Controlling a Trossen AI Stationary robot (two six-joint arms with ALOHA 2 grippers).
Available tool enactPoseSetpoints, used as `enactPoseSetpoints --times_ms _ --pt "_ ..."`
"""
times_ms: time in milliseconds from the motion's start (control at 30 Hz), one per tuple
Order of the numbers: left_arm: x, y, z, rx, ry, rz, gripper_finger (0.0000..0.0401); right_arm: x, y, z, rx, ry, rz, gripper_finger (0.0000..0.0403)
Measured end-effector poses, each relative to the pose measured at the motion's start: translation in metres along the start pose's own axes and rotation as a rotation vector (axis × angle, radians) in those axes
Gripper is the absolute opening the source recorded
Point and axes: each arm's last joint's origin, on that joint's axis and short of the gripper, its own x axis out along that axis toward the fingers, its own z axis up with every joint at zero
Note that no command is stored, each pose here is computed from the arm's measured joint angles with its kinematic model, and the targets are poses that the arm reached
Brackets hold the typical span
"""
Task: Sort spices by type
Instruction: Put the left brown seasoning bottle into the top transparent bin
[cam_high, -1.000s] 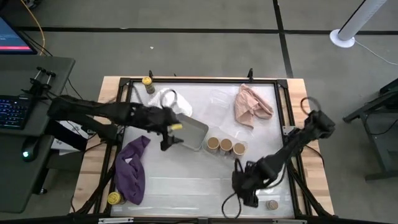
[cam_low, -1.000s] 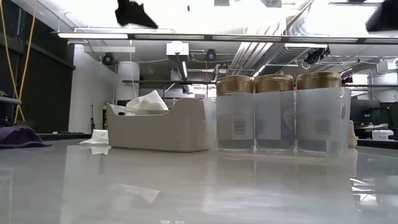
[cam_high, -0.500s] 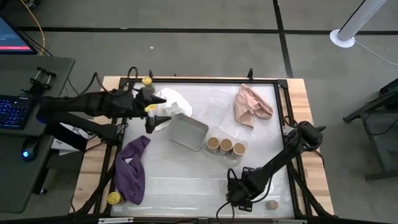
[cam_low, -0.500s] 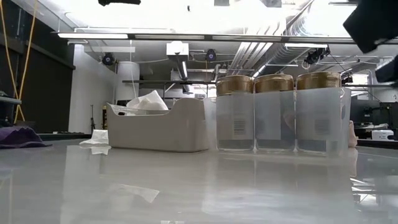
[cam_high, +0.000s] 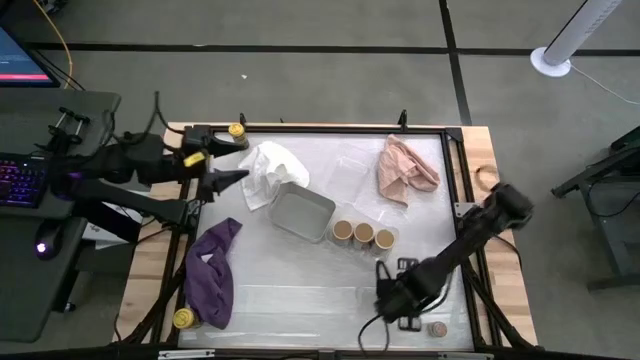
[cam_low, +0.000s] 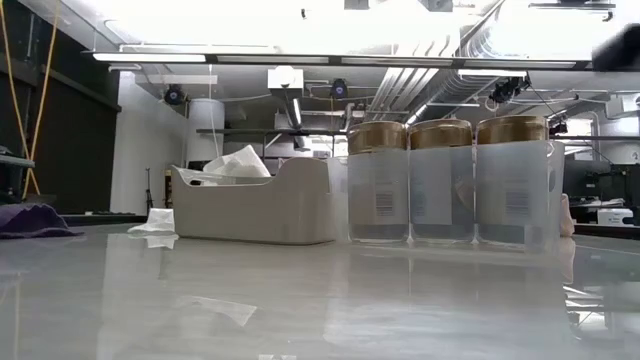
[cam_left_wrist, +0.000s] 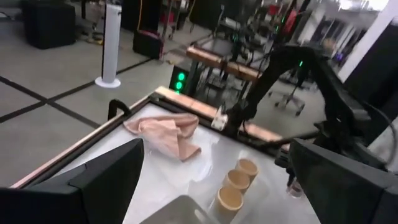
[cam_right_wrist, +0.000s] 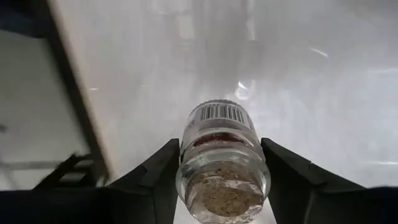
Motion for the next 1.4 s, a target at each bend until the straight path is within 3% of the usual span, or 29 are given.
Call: enactPoseSetpoints --times_ms 100,233,367,567,767,900,1300,1400 --pt "-0.010 0.003 0.003 -0.035 -0.038 -0.001 0.0388 -0.044 -0.025 -0.013 0.029 -0.059 0.022 0.0182" --pt "-0.018 0.006 0.005 -0.059 -0.063 0.004 0.0388 -0.102 -0.077 -0.021 0.174 -0.287 0.028 0.0182" --pt "-0.018 0.006 0.004 -0.057 -0.057 0.006 0.0388 -0.138 -0.141 -0.011 0.348 -0.558 -0.093 0.0182" --pt "-0.005 0.002 0.001 -0.054 -0.019 0.023 0.0388 -0.144 -0.245 0.035 0.519 -0.671 -0.178 0.0182" --pt "0.012 -0.002 -0.004 -0.051 0.030 0.043 0.0388 -0.106 -0.336 0.061 0.704 -0.540 -0.099 0.0182" --pt "0.020 -0.005 -0.007 -0.049 0.051 0.051 0.0388 -0.082 -0.358 0.071 0.705 -0.456 -0.098 0.0182" --pt "0.029 -0.007 -0.010 -0.062 0.076 0.063 0.0388 -0.051 -0.367 0.087 0.714 -0.365 -0.123 0.0182" --pt "0.030 -0.007 -0.010 -0.062 0.077 0.063 0.0388 -0.046 -0.368 0.089 0.745 -0.352 -0.120 0.0216"
